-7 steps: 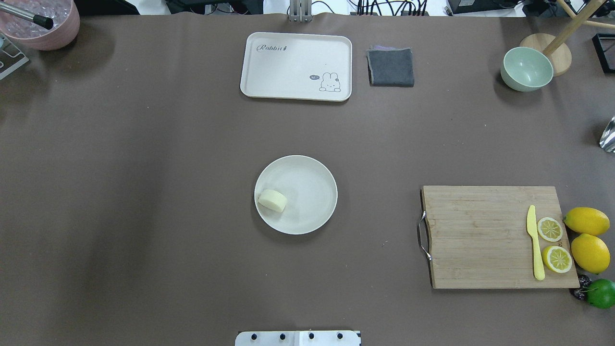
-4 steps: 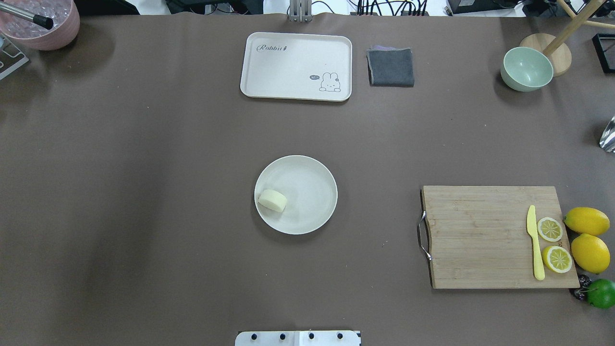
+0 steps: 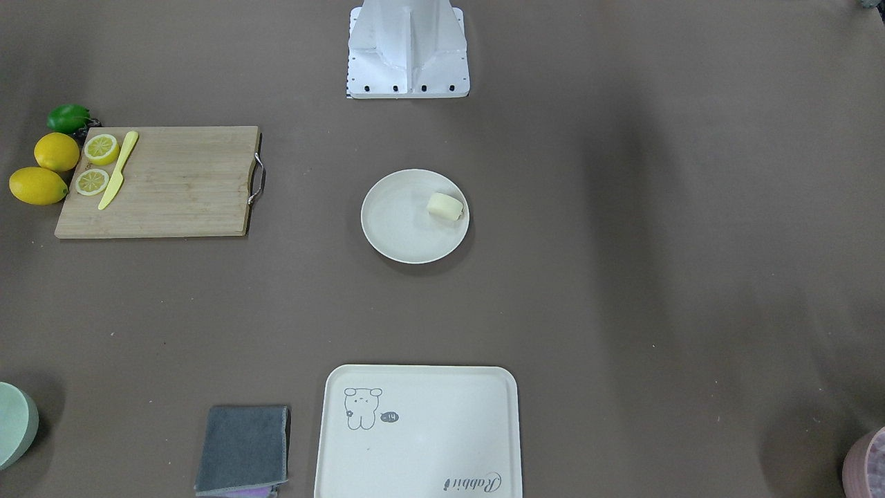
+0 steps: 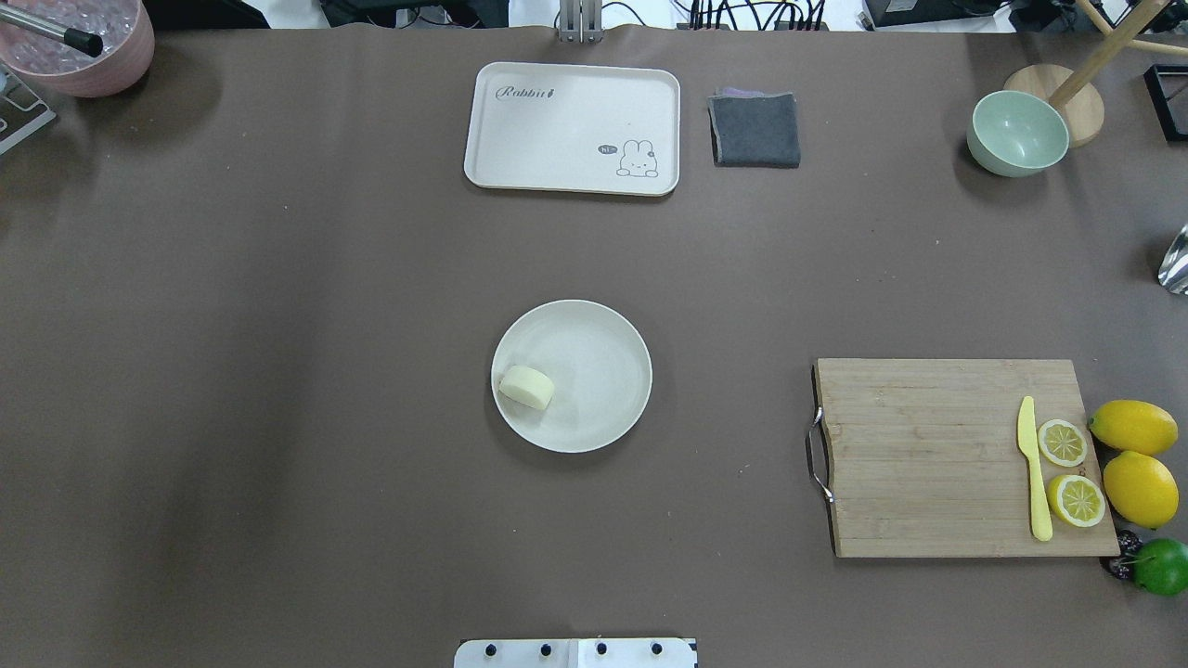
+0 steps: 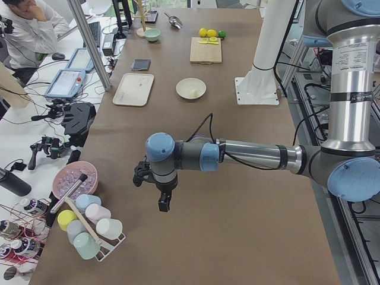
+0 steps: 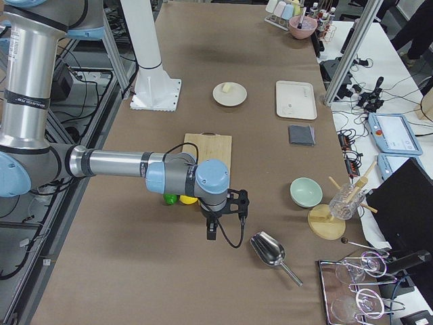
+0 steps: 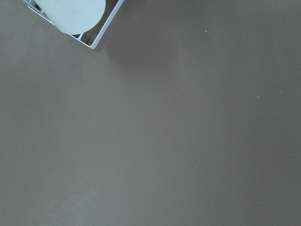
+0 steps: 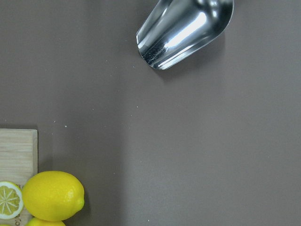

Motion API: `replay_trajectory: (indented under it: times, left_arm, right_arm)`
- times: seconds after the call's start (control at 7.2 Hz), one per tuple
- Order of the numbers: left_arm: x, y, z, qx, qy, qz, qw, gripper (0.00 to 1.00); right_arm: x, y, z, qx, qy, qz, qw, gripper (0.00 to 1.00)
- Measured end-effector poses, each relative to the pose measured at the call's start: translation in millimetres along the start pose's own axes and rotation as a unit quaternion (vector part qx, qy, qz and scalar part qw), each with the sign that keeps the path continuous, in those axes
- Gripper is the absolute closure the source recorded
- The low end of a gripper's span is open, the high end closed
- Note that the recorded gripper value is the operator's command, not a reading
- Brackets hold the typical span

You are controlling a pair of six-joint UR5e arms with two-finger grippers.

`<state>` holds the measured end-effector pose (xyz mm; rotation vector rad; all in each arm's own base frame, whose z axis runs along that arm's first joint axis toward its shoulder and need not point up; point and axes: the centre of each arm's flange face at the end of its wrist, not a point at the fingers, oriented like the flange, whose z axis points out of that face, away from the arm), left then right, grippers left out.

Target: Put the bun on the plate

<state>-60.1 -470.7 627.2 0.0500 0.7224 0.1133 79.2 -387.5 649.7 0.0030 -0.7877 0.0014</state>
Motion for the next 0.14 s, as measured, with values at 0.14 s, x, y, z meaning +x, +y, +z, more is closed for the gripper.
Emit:
replay_trajectory:
  times: [0.14]
  left_arm:
    - [-0.6,0.5,0.8,-0.001,0.001,-0.001,1.0,0.02]
  right_arm:
    - [0.0,-0.1,-0.1,0.0,0.0,0.0,1.0,0.0]
